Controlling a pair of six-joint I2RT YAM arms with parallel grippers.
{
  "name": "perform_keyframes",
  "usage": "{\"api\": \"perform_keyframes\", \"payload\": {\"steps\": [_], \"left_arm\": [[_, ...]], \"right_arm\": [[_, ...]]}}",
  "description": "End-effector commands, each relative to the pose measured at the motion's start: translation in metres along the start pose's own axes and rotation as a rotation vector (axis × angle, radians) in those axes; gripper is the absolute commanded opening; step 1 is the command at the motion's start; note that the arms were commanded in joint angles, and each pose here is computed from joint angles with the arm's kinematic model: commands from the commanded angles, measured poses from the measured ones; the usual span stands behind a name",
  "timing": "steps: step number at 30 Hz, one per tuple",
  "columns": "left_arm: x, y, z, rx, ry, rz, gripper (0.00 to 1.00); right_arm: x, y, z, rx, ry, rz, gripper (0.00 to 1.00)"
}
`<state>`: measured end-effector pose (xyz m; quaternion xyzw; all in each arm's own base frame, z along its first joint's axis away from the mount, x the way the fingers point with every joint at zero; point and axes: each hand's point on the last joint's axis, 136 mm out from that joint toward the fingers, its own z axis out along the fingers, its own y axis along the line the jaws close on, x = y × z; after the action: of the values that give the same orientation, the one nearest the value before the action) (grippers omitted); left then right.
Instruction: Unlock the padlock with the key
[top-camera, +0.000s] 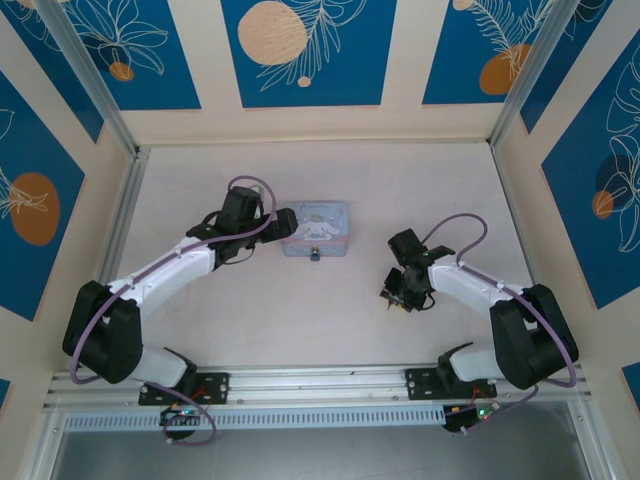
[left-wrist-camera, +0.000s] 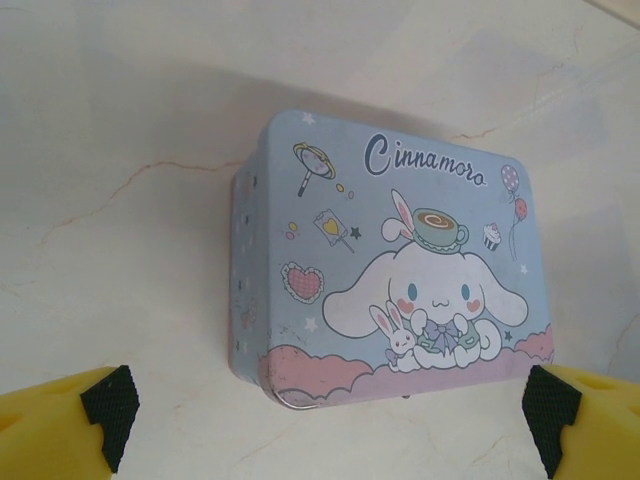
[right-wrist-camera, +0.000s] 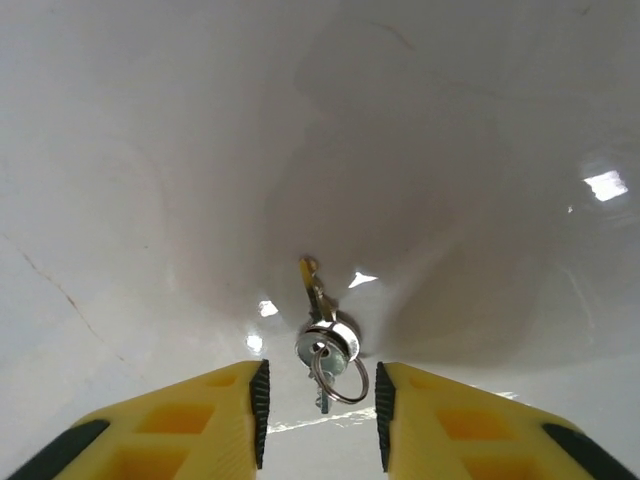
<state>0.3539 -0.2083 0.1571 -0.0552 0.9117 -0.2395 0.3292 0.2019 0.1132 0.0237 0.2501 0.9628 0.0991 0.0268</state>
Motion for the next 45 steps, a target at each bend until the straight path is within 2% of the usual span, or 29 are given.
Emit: {"api": "perform_keyframes", "payload": {"steps": [1,5,9,13,17,18,20,25,33,45], "left_arm": [[0.002,-0.005,-0.001,0.027,0.004,0.017,1.0],[0.001,-0.005,0.001,0.029,0.004,0.014,1.0],[0.0,-0.006,0.002,0.031,0.004,0.014,1.0],[0.001,-0.006,0.001,0.031,0.004,0.011,1.0],[0.002,-0.006,0.002,0.034,0.006,0.007,1.0],[0.001,-0.006,0.002,0.037,0.005,0.005,1.0],[0.003,-0.005,0.002,0.034,0.01,0.004,1.0],[0.004,-0.005,0.001,0.032,0.01,0.007,1.0],[0.003,-0.007,0.001,0.046,0.004,-0.002,1.0],[0.003,-0.012,0.008,0.072,0.013,-0.008,1.0]], "right_arm": [[0.0,0.01,-0.002,-0.022,-0.011,-0.008,0.29],[0.003,0.033,-0.004,-0.092,-0.008,-0.052,0.17],[0.006,0.07,-0.019,-0.214,-0.046,-0.169,0.15],[-0.001,0.058,-0.03,-0.153,-0.103,-0.14,0.23],[-0.004,0.03,-0.027,-0.026,-0.098,-0.082,0.57],[-0.005,0.022,-0.025,0.005,-0.093,-0.058,0.61],[-0.005,0.014,-0.022,0.032,-0.085,-0.022,0.63],[-0.006,-0.001,-0.017,0.07,-0.088,0.087,0.59],[-0.009,-0.004,-0.008,0.039,-0.073,0.221,0.49],[-0.004,0.007,0.004,-0.005,-0.017,0.274,0.46]]}}
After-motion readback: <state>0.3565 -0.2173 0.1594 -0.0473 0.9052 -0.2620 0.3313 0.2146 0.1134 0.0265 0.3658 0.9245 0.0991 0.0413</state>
